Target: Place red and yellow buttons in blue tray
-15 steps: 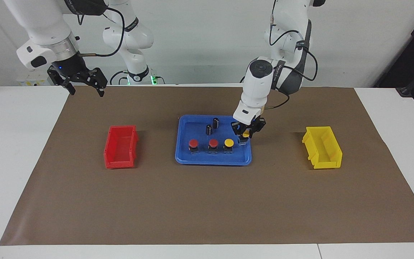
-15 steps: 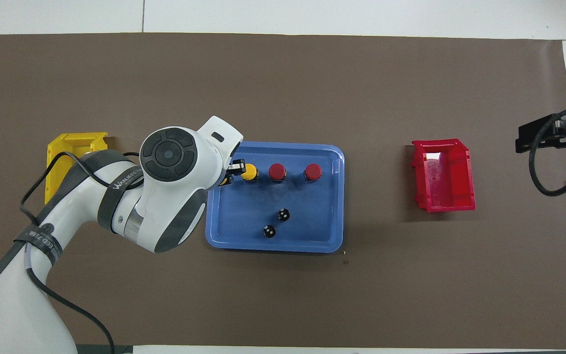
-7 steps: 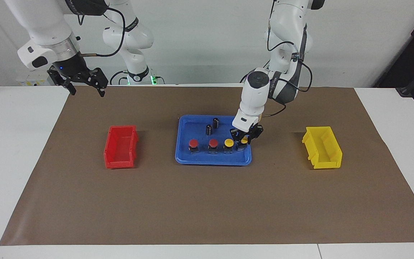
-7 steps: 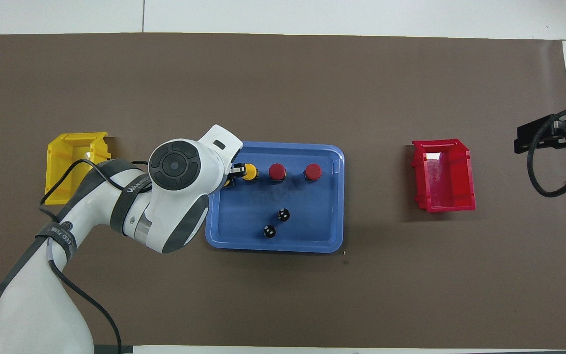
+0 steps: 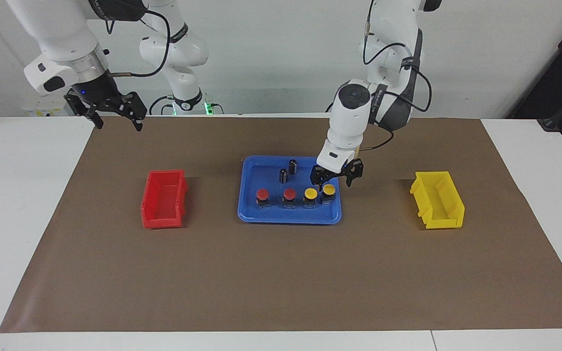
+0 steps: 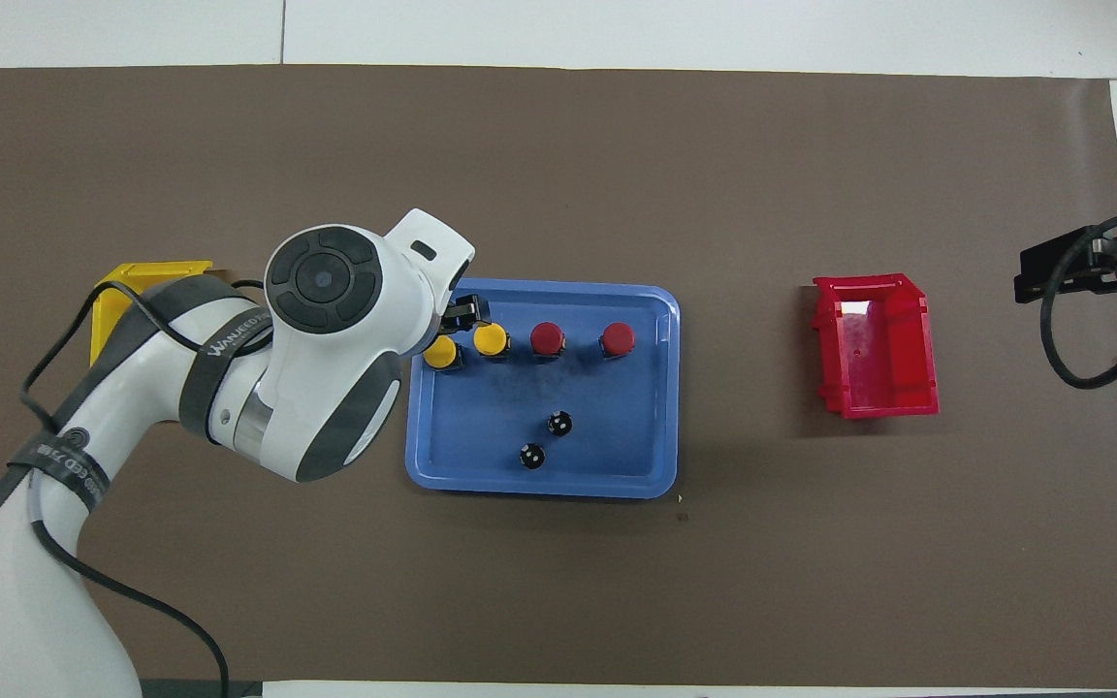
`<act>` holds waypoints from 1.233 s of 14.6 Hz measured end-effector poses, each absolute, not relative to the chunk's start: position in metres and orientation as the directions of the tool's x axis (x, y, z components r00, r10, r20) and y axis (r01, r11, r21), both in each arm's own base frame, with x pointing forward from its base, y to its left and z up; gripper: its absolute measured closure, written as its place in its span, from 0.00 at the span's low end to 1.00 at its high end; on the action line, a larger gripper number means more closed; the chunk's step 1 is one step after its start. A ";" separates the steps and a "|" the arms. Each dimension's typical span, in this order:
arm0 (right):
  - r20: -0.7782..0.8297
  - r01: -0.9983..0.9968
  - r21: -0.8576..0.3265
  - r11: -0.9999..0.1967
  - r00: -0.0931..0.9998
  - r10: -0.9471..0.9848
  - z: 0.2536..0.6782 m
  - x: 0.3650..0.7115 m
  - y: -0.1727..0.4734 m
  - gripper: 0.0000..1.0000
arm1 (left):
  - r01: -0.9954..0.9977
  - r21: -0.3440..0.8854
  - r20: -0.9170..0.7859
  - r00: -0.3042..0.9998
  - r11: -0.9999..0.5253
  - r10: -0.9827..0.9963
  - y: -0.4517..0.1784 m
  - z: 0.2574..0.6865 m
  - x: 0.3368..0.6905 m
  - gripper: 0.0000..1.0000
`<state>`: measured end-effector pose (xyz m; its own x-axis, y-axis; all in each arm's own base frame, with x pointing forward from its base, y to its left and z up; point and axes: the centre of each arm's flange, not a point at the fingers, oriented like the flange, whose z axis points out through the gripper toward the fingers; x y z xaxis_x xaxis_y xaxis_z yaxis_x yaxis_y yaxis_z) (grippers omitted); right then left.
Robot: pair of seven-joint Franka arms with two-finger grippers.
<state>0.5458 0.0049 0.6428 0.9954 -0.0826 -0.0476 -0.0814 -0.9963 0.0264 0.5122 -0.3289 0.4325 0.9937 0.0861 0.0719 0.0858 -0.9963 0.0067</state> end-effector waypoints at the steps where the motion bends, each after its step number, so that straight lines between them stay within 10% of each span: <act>1: -0.048 -0.081 0.026 -0.996 0.995 -0.083 0.643 0.546 0.005 0.00 | 0.094 0.004 0.068 0.993 -0.996 0.094 -0.325 0.447 0.515 0.00; 18: -0.050 -0.079 0.027 -0.997 0.996 -0.080 0.642 0.546 0.006 0.00 | -0.019 -0.014 -0.023 1.000 -1.000 -0.018 -0.029 0.602 0.539 0.00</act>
<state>0.5457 0.0064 0.6420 0.9956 -0.0798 -0.0500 -0.0786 -0.9966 0.0266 0.5391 -0.0286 0.6020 0.9996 -0.0184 -0.0231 -0.0187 -0.9997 -0.0136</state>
